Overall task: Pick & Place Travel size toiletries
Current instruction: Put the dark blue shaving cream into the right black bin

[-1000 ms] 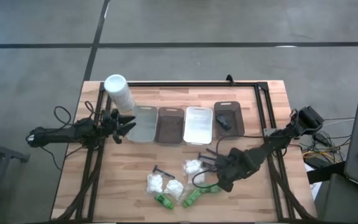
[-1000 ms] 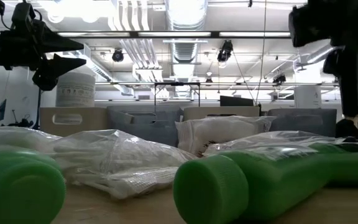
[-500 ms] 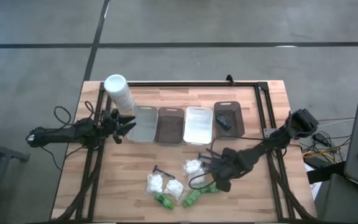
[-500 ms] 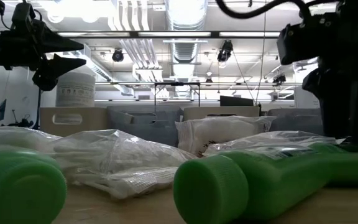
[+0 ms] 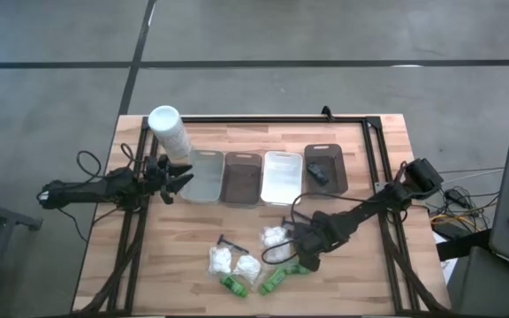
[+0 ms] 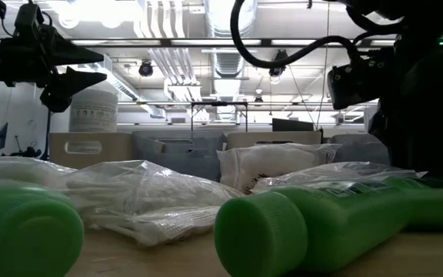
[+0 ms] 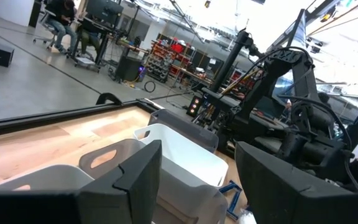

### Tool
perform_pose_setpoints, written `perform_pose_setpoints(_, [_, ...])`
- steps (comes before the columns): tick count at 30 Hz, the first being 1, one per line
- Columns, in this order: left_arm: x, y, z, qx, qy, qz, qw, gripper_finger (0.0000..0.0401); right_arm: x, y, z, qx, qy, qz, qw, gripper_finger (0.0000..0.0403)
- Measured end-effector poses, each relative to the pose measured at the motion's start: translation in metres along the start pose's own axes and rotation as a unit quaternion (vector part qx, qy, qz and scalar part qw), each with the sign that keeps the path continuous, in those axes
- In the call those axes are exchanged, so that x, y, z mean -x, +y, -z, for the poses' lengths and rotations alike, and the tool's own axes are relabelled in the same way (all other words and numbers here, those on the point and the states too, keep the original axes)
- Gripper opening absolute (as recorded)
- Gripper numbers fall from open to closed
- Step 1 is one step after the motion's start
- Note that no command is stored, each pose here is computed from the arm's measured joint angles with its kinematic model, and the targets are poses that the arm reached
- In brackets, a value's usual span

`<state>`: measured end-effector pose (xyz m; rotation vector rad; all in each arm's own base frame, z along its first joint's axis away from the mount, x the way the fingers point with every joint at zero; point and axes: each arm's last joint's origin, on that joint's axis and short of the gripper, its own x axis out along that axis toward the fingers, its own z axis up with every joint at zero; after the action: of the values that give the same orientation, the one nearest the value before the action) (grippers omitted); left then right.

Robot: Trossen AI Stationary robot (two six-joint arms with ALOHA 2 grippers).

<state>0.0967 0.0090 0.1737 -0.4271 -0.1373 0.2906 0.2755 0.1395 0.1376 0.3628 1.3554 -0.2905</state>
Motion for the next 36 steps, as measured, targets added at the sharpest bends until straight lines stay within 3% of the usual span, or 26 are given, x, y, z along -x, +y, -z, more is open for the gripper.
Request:
perform_pose_setpoints(11, [0.0,0.0,0.001,-0.001,0.003,-0.001,1.0,0.0209,0.002,0.002,-0.001,-0.115,0.013,-0.016,0.993,0.0116])
perform_pose_setpoints(19, [0.0,0.0,0.001,-0.001,0.002,-0.001,1.0,0.0209,0.018,0.025,-0.001,-0.128,0.037,-0.072,0.988,0.0115])
perform_pose_setpoints(23, [0.0,0.0,0.0,-0.001,0.002,-0.001,1.0,0.0209,0.041,0.037,-0.001,-0.177,0.018,-0.088,0.98,0.0115])
perform_pose_setpoints(26, [0.0,0.0,0.001,-0.001,0.003,-0.001,1.0,0.0209,0.063,0.037,0.001,-0.234,-0.022,-0.065,0.97,0.0115])
perform_pose_setpoints(31, [0.0,0.0,0.001,-0.001,0.003,-0.002,1.0,0.0209,0.102,0.012,0.008,-0.366,-0.091,0.003,0.926,0.0115])
perform_pose_setpoints(36, [0.0,0.0,0.001,-0.002,0.004,-0.002,1.0,0.0209,0.135,-0.039,0.02,-0.502,-0.163,0.06,0.847,0.0118])
